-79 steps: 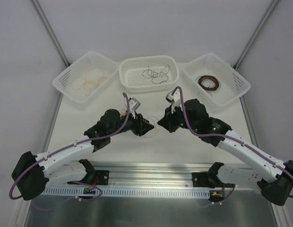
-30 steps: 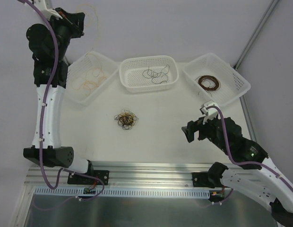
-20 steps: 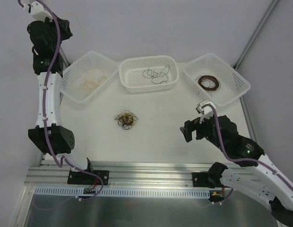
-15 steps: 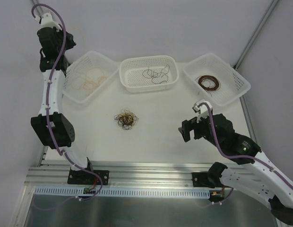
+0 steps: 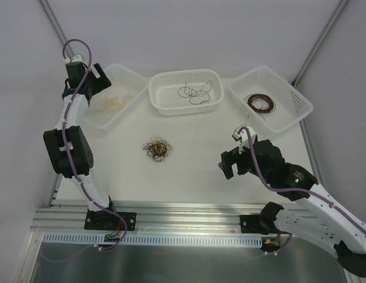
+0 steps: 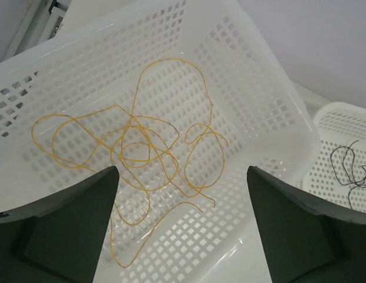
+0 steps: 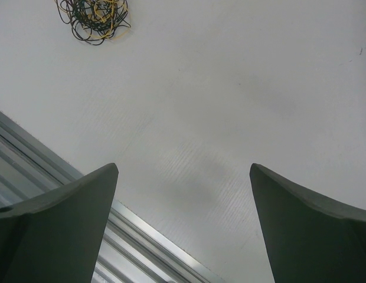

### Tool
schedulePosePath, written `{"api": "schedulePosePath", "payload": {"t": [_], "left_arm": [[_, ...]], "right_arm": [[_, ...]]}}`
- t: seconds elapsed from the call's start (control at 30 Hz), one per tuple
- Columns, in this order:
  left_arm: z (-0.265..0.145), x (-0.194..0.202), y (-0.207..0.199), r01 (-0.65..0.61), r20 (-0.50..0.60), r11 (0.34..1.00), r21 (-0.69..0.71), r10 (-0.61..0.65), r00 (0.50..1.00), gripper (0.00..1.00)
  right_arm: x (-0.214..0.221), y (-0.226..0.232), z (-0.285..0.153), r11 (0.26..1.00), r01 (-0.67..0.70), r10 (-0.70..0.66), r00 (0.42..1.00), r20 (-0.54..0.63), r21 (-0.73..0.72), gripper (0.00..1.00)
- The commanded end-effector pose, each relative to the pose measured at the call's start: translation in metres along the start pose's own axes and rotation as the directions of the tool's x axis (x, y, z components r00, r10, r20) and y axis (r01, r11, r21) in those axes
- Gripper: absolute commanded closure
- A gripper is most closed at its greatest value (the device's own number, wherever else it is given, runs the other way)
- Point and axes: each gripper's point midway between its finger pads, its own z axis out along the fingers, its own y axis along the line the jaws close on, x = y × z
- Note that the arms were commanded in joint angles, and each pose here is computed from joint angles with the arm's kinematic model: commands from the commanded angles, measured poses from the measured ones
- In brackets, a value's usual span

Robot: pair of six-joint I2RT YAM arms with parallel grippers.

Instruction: Untangle the cables

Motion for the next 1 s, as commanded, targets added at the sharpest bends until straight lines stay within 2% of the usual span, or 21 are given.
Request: {"api": "schedulePosePath", "payload": {"t": [0.0,0.07,0.2,0.27,0.43,0.57,0.7,0.8,0.93,0.97], "left_arm": [[-0.056,-0.047,-0.027,0.022,0.124,0.997,0.078,-0.032,0.992,0.06],[-0.067,-0.045,-0.035,0.043,0.116,0.992,0.114,-0.057,0.992,0.01],[-0.098,-0.014,-0.063,0.139,0.018,0.961,0.237,-0.147,0.989,0.01],[-0.106,0.006,-0.072,0.158,-0.022,0.956,0.249,-0.157,0.987,0.01],[-0.135,0.074,-0.081,0.178,-0.098,0.963,0.201,-0.161,0.982,0.01],[-0.162,0.135,-0.113,0.157,-0.201,0.951,0.267,-0.104,0.974,0.01],[-0.174,0.197,-0.121,0.157,-0.32,0.949,0.272,-0.065,0.945,0.02],[-0.17,0.232,-0.115,0.133,-0.38,0.964,0.229,-0.037,0.924,0.07],[-0.164,0.261,-0.111,0.117,-0.448,0.973,0.201,-0.015,0.894,0.17],[-0.163,0.264,-0.11,0.114,-0.456,0.973,0.201,-0.01,0.89,0.23]], "right_arm": [[-0.004,0.007,0.005,0.999,-0.017,0.017,1.0,0.018,-0.034,0.01],[-0.002,0.01,0.008,0.999,-0.019,0.019,1.0,0.01,-0.047,0.0],[0.003,0.015,0.017,0.997,-0.031,0.031,1.0,-0.001,-0.065,0.0],[0.005,0.017,0.022,0.997,-0.04,0.039,0.999,-0.012,-0.069,0.0],[0.008,0.026,0.033,0.993,-0.063,0.061,0.998,-0.023,-0.1,0.01],[0.014,0.029,0.042,0.991,-0.072,0.068,0.997,-0.038,-0.109,0.0],[0.025,0.036,0.05,0.987,-0.081,0.071,0.995,-0.075,-0.136,0.0],[0.03,0.042,0.055,0.983,-0.093,0.079,0.993,-0.09,-0.16,0.0],[0.033,0.045,0.059,0.981,-0.1,0.085,0.992,-0.098,-0.164,0.0],[0.033,0.046,0.06,0.981,-0.1,0.085,0.991,-0.099,-0.166,0.0]]}}
